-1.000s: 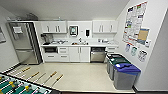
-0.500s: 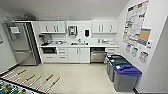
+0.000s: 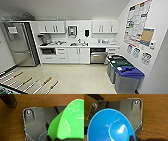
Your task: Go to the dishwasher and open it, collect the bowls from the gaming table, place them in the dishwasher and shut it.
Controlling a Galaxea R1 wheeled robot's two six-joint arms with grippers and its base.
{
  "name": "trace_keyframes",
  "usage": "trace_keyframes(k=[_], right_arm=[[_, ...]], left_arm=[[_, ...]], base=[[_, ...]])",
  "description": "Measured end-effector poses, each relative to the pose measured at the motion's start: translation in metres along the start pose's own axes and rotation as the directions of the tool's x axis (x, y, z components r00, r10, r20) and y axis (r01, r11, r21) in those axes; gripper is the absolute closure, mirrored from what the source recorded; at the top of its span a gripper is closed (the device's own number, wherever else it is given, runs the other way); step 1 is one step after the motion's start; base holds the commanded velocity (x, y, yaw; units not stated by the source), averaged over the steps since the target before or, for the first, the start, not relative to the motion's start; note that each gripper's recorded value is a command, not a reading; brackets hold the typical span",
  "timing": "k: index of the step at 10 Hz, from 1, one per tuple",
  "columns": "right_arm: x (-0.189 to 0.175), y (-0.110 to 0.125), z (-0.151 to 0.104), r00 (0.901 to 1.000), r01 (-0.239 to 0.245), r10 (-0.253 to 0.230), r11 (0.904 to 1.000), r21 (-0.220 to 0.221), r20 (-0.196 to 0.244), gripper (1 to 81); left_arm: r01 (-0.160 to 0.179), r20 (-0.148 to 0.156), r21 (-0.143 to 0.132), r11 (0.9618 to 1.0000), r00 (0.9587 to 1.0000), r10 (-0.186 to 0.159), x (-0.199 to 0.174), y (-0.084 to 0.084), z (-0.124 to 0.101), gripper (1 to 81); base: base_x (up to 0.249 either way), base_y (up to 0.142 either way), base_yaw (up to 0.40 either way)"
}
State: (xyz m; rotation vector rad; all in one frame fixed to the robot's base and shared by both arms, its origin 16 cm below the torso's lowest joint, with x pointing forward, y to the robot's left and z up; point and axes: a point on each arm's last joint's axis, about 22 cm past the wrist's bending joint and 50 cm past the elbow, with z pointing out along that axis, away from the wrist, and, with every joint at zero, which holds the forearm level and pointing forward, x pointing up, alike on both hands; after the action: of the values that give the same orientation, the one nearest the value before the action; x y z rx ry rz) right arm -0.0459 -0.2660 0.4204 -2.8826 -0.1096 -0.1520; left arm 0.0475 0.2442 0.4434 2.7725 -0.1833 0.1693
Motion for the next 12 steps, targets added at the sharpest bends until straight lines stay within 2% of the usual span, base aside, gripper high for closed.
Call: trace_keyframes(k=[12], right_arm=[[-0.0002,0.0006,-0.0001,1.0000,0.000,0.000,1.0000,-0.001,0.000,81.1]], left_arm=[[0.000,-0.001,-0.002,1.0000,1.0000,0.000,0.0000,0.0011,0.0003,81.1]], base=[[0.134,0.000,0.000]])
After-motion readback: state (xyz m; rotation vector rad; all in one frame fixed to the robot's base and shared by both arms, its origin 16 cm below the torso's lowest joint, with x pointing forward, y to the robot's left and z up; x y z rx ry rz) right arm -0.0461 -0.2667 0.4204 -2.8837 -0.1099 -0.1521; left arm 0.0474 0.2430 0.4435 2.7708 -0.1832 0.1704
